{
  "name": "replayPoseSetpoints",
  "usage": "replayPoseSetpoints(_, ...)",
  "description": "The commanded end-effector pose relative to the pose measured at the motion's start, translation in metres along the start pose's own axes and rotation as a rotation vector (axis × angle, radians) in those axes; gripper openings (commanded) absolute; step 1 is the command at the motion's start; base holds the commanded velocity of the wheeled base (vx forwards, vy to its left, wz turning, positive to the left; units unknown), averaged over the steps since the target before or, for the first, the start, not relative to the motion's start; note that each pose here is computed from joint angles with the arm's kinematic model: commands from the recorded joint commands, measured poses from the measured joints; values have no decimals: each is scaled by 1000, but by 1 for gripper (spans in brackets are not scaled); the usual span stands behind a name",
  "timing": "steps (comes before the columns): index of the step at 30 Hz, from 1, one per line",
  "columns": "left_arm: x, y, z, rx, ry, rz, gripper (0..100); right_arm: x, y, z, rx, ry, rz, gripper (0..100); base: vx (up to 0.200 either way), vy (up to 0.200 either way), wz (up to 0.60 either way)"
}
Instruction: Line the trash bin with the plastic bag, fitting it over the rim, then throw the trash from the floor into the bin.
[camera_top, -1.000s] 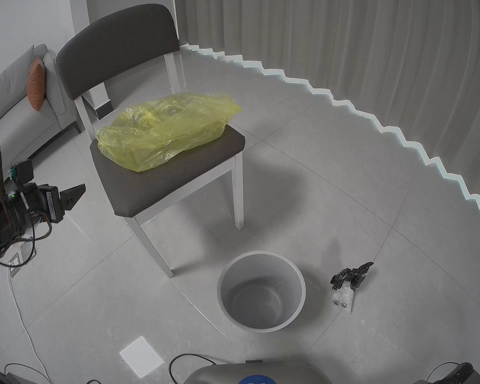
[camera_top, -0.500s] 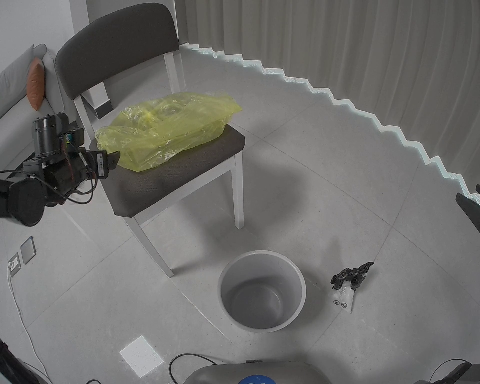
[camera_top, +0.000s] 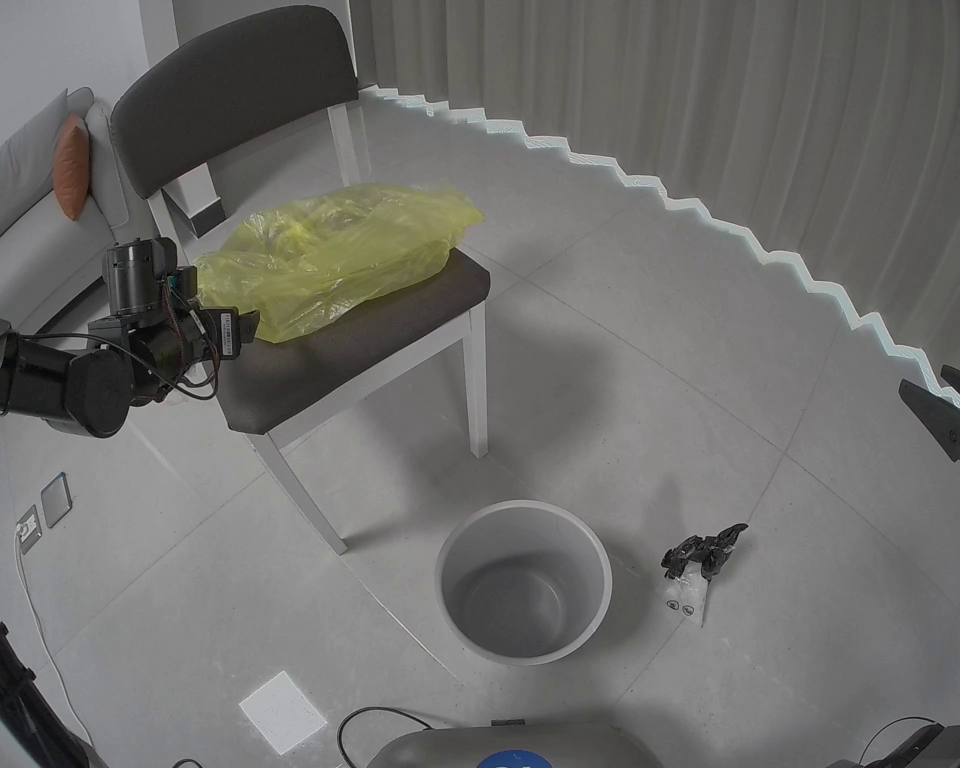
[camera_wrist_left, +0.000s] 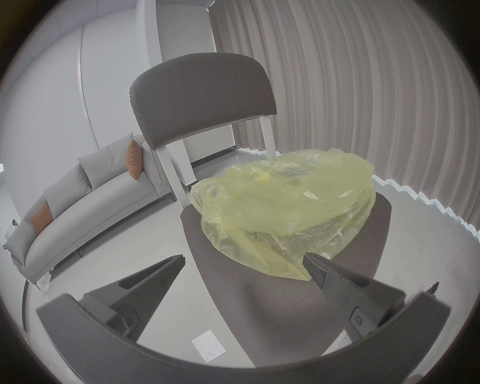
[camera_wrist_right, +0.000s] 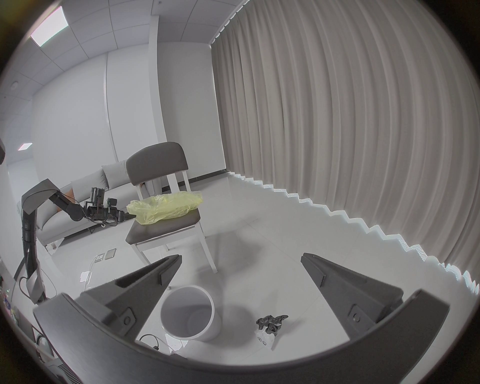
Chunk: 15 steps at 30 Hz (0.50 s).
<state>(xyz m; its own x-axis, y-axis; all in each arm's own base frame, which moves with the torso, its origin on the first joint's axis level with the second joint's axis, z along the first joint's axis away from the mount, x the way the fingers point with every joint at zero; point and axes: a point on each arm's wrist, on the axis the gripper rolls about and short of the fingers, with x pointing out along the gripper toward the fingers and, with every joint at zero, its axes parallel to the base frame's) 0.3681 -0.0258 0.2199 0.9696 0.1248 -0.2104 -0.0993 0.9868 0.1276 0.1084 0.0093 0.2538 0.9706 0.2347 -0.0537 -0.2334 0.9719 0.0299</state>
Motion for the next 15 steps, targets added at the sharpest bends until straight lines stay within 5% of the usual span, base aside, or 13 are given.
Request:
replayPoseSetpoints(1,10,4,1,-8,-4,16,100,0,0,0,-2,-2,1,100,0,0,0)
replayPoseSetpoints(15,45,14,-8,-23,4,55,100,-2,1,0,-10,-4,28,100,0,0,0)
